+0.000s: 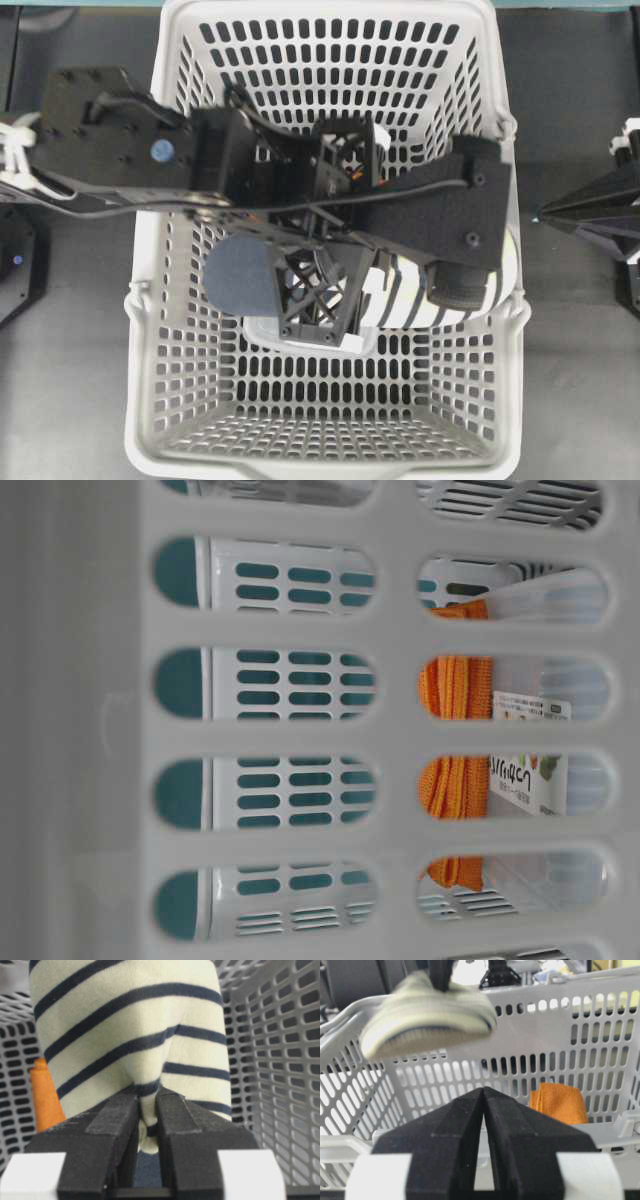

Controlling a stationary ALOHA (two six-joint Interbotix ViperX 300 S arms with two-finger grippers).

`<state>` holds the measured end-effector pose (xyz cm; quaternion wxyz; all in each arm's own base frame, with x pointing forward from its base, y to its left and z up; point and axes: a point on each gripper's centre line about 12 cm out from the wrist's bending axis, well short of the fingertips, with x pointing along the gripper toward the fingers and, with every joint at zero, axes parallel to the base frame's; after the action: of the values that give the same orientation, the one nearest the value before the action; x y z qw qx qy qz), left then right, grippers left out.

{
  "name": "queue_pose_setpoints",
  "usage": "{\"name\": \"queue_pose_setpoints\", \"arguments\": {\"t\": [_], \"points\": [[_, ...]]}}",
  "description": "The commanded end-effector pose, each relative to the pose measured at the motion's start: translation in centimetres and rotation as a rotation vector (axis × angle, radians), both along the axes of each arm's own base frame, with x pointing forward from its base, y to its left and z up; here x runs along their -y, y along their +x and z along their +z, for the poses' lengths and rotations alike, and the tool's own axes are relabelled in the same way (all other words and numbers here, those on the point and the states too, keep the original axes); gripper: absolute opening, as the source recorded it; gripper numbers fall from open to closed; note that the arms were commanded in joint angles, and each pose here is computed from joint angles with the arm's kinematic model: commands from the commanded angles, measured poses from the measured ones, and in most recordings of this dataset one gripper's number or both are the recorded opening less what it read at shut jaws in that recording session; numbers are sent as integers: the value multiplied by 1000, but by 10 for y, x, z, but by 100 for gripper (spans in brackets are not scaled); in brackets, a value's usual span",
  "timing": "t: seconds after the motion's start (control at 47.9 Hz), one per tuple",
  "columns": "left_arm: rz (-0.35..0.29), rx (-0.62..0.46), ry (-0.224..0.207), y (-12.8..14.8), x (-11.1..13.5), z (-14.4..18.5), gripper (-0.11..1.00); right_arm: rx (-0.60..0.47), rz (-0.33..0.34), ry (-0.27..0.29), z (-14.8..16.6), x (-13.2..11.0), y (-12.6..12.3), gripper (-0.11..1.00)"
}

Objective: Pick up the slipper from the shopping basket with the left arm.
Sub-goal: 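Lift the gripped slipper upward out of the basket with the left gripper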

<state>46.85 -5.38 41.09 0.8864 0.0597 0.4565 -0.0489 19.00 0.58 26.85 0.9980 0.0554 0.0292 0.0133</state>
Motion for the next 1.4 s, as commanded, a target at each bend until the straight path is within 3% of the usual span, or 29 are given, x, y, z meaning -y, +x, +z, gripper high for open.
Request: {"name": "queue_pose_setpoints", "arguments": {"t": [0.0, 1.377], "points": [[-3, 36, 0, -3, 1, 22, 9, 12, 2, 3, 4, -1, 1, 0], [6, -70, 12, -9, -2, 11, 9, 21, 1, 2, 6, 0, 0, 0]]}}
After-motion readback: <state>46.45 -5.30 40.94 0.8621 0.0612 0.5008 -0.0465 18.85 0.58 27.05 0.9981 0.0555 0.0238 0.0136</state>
